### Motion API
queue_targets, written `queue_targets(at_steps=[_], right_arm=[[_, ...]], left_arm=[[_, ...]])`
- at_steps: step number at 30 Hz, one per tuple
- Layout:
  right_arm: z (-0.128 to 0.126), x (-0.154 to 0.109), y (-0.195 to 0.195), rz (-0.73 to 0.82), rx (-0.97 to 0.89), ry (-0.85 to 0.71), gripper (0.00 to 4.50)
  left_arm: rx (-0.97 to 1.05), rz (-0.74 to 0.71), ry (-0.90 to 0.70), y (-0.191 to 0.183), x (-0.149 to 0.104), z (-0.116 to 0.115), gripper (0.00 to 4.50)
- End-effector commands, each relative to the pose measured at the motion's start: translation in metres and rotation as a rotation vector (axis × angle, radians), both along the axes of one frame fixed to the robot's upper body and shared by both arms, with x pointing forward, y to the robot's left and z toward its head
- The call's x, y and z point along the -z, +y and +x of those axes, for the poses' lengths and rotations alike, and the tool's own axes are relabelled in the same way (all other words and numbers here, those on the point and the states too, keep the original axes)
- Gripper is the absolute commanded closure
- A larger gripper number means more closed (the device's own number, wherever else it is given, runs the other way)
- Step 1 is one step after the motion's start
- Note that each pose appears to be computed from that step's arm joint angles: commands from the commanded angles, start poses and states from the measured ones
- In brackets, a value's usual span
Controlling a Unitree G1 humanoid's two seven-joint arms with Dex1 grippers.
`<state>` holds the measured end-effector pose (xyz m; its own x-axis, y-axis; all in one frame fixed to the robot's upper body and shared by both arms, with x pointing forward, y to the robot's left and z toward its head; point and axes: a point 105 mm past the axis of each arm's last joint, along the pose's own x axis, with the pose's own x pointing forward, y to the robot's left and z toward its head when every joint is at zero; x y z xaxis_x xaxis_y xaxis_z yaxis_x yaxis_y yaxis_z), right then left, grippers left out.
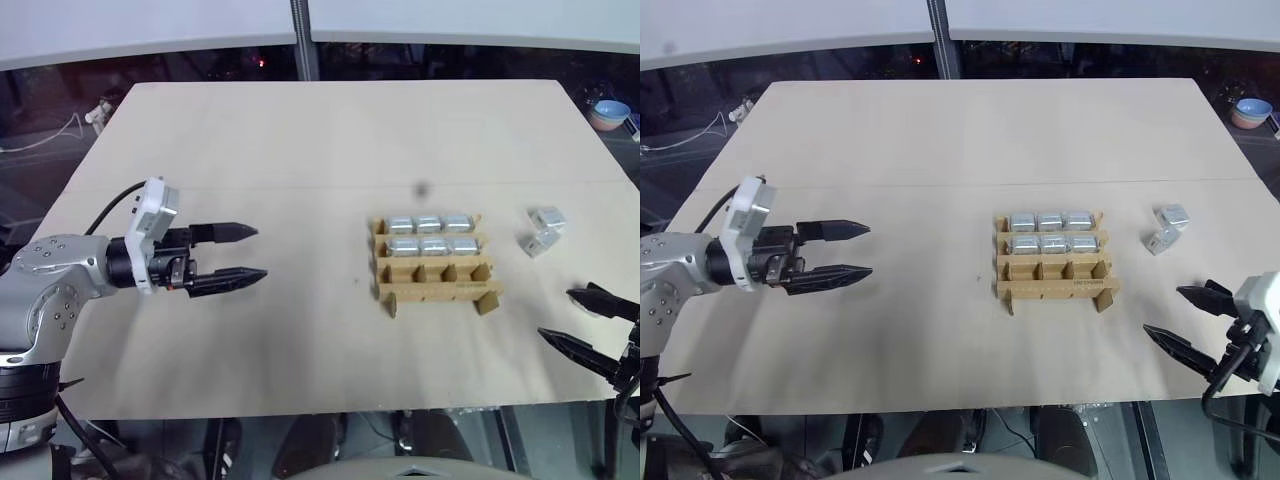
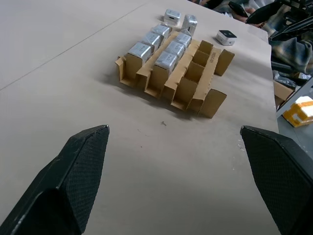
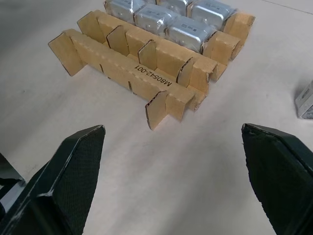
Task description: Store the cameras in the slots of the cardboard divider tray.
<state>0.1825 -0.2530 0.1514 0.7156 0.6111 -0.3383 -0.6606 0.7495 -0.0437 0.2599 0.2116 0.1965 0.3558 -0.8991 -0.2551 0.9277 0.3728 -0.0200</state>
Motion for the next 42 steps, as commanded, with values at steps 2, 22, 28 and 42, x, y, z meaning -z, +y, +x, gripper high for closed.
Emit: queue_targets(at_steps=[2, 22, 28, 42], right_arm=[[0.004, -0.007, 0.005, -0.033, -0.012, -0.048, 0.05], [0.036, 0.015, -0.07, -0.328, 0.578, 0.159, 0.05], [0.042, 0.026, -0.086, -0.238, 0.859, 0.232, 0.05], [0.054, 0.032, -0.07, -0.033, 1.244, 0.223, 0.05]], left_arm=[[0.052, -0.021, -0.051, -0.002, -0.018, -0.005, 0.0], [0.473, -0.093, -0.147, -0.058, -0.052, -0.028, 0.0], [0.482, -0.087, -0.16, -0.06, -0.054, -0.028, 0.0], [0.459, -0.093, -0.157, -0.055, -0.048, -0.024, 0.0]])
